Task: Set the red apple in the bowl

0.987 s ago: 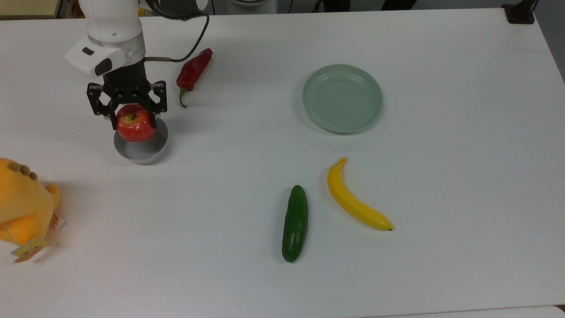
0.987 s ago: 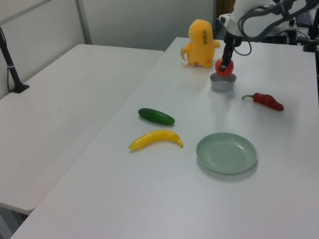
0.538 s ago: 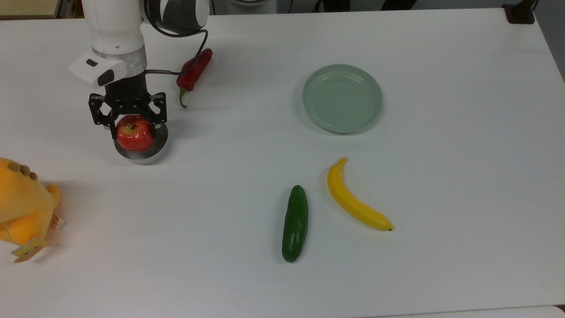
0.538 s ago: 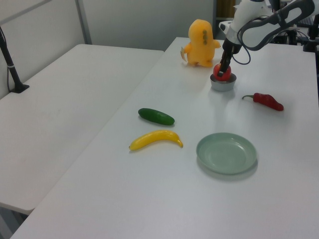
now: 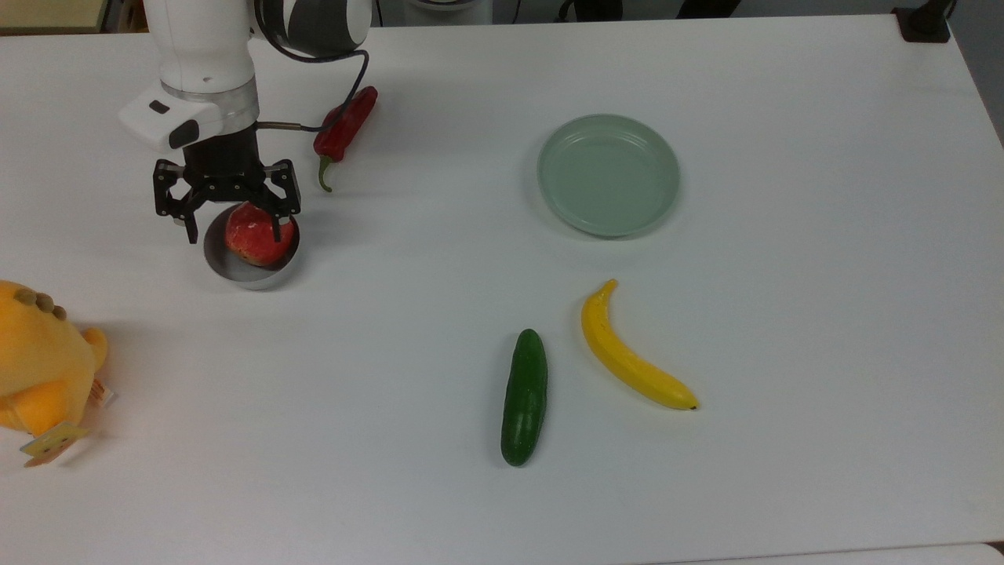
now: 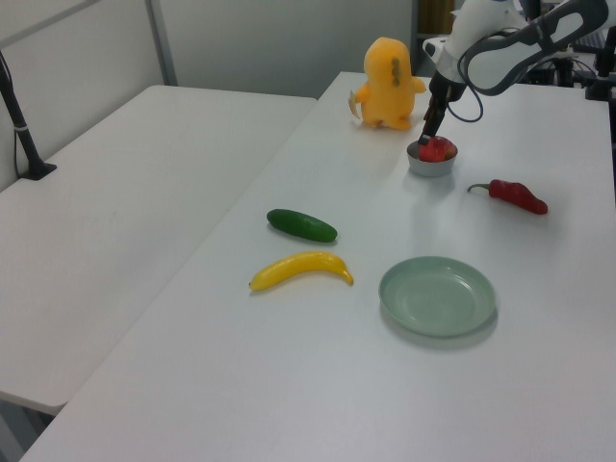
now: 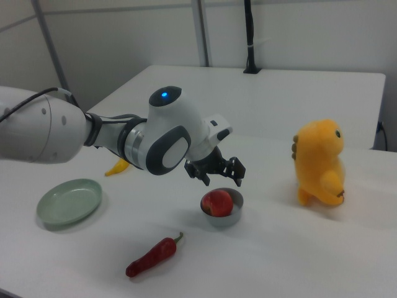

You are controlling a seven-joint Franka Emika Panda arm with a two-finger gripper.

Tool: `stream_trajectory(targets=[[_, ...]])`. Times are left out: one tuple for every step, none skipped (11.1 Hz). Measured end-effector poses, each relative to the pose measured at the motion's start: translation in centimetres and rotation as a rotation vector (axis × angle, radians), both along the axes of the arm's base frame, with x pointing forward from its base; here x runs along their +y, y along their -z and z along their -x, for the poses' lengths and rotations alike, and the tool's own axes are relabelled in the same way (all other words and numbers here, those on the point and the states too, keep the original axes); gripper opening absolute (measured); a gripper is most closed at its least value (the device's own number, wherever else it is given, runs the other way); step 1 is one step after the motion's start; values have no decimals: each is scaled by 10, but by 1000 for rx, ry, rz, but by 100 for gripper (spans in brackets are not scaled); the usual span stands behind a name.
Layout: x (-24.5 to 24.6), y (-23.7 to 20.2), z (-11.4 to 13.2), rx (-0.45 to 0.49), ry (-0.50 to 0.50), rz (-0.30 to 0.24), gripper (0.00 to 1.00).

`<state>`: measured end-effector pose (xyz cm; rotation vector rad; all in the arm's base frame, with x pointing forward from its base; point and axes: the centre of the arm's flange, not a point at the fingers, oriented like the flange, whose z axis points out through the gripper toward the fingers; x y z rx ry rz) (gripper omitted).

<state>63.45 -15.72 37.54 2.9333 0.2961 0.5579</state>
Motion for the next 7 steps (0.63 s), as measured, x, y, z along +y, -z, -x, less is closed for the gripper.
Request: stream_trajectory(targets=[[2,-7,-2,-17,32,-12,100],[5,-20,-4,-44,79,-30,100],[6,-36,-4,-71,133,-50,100],[6,-57,-1,-66,189,-72,100],[7,-83,3,-41,243,-94,100],[8,-111,9,-17,302,-116,100],[11,-138,16,-3,360,-136,100]])
